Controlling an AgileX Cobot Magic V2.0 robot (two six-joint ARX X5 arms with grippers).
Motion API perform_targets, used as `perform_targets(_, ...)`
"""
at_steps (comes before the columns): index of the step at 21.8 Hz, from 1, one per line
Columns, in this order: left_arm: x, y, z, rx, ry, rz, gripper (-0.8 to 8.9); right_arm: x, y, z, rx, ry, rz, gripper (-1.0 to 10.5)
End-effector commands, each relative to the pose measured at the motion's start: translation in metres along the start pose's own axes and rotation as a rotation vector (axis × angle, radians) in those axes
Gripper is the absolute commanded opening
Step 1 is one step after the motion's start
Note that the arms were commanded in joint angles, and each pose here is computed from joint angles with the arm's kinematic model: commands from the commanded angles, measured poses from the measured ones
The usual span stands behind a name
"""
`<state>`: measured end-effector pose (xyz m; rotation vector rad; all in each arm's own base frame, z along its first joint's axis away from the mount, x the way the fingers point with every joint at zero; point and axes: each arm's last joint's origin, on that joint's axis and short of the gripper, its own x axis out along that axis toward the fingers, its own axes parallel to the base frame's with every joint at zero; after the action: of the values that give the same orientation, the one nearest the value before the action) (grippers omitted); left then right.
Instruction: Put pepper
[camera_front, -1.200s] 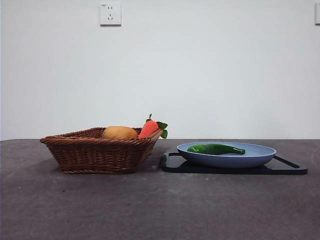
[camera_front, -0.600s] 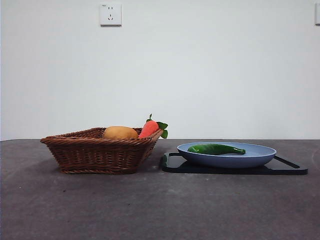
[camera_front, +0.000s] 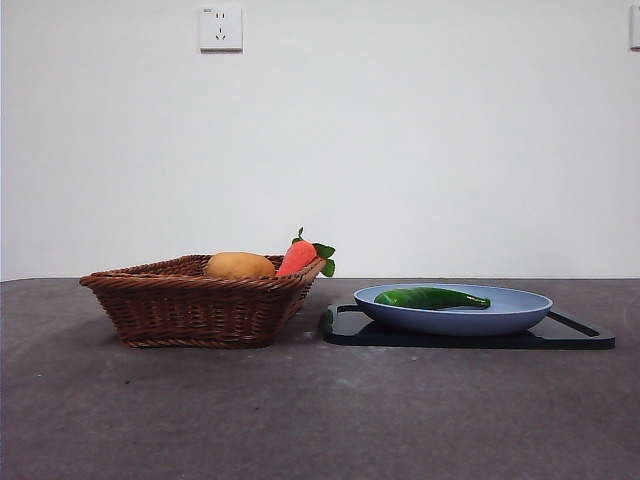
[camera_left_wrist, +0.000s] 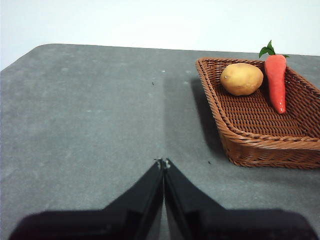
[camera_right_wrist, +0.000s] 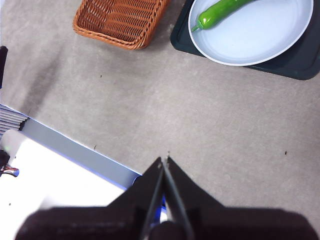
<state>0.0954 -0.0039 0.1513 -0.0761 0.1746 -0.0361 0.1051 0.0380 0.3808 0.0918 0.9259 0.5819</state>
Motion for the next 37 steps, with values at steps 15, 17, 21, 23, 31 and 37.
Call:
perform_targets(15,0.001,0.0,-0.003,-0.007,0.001,0.002,0.08,-0.019,-0.008,-0.012,-0.186,-0.544,-0.145,0.1)
perform_targets(17,0.001,0.0,-0.003,-0.007,0.001,0.002,0.08,-0.005,-0.018,-0.031,-0.198,-0.67,-0.216,0.1)
perform_targets(21,0.001,0.0,-0.003,-0.007,0.001,0.002,0.08,0.036,-0.04,-0.07,-0.215,-0.824,-0.321,0.1)
perform_targets(23,0.001,0.0,-0.003,-0.007,0.001,0.002,0.08,0.05,-0.047,-0.083,-0.207,-0.856,-0.344,0.1)
perform_targets(31,0.001,0.0,-0.003,-0.007,0.001,0.002,0.08,0.098,-0.07,-0.121,-0.14,-0.874,-0.365,0.1)
perform_targets(37,0.001,0.0,-0.003,-0.007,0.001,0.002,0.08,0.13,-0.085,-0.143,-0.076,-0.819,-0.347,0.1)
